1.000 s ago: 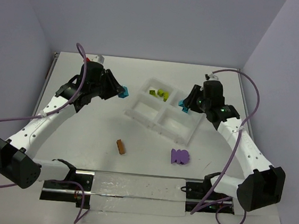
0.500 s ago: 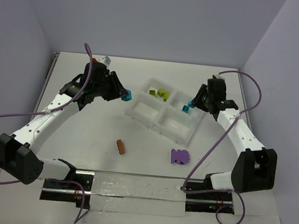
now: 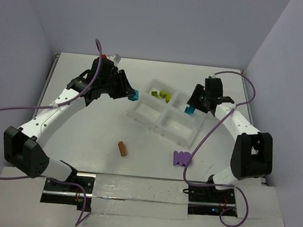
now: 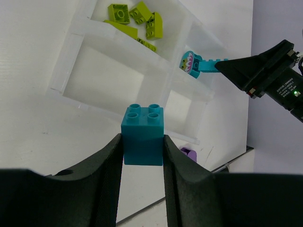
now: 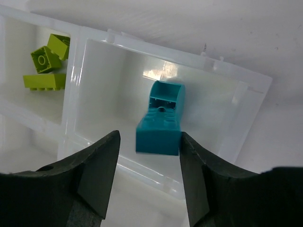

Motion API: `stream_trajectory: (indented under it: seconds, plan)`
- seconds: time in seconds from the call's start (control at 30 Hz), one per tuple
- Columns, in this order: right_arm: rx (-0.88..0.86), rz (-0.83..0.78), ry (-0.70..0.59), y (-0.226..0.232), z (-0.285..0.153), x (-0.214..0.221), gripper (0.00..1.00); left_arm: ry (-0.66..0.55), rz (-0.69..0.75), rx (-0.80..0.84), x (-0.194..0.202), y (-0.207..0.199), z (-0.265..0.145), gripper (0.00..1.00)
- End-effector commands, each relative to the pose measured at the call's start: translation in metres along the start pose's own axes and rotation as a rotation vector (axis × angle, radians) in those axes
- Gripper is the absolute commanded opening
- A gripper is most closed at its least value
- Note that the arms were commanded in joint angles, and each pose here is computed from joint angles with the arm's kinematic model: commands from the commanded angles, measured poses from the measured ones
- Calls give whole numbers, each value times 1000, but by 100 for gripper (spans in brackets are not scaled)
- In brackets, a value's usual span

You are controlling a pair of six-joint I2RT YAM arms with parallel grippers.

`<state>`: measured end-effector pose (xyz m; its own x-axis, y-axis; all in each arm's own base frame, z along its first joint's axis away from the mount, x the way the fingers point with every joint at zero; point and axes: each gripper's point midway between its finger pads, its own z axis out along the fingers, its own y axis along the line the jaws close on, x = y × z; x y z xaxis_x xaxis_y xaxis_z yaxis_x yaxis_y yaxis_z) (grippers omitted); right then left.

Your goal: Sort the legos into containers by color

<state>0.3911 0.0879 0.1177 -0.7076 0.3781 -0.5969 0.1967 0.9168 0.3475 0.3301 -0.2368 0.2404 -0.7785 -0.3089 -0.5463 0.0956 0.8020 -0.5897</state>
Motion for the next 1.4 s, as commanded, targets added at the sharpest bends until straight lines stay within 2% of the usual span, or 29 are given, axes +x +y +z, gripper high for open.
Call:
stream_trajectory:
  seconds: [0.0,0.33,0.63,0.77,0.93,1.1,1.2,1.37]
  plan:
    - [-76,-6,-97,24,-10,-38,65,-12,34,60,-9,-21,-6,0]
    - [-129,-33,-210,44,-58,-77,67,-6,51,76,-8,-27,-6,0]
    - [-259,-64,-244,71,-104,-78,66,8,94,122,-2,-39,-8,0]
    - [-473,-156,-220,123,-142,-53,66,25,121,162,5,-49,-7,0]
    - [-697,-261,-110,186,-166,12,66,-15,73,154,1,-53,-3,0]
    - [-764,-224,-56,217,-168,37,66,-65,2,182,-5,-61,-9,0]
    - [-778,-195,-49,221,-170,36,66,-66,19,208,-2,-64,-13,0]
    - [-774,-199,-30,224,-170,37,66,-68,4,151,1,-52,-14,0]
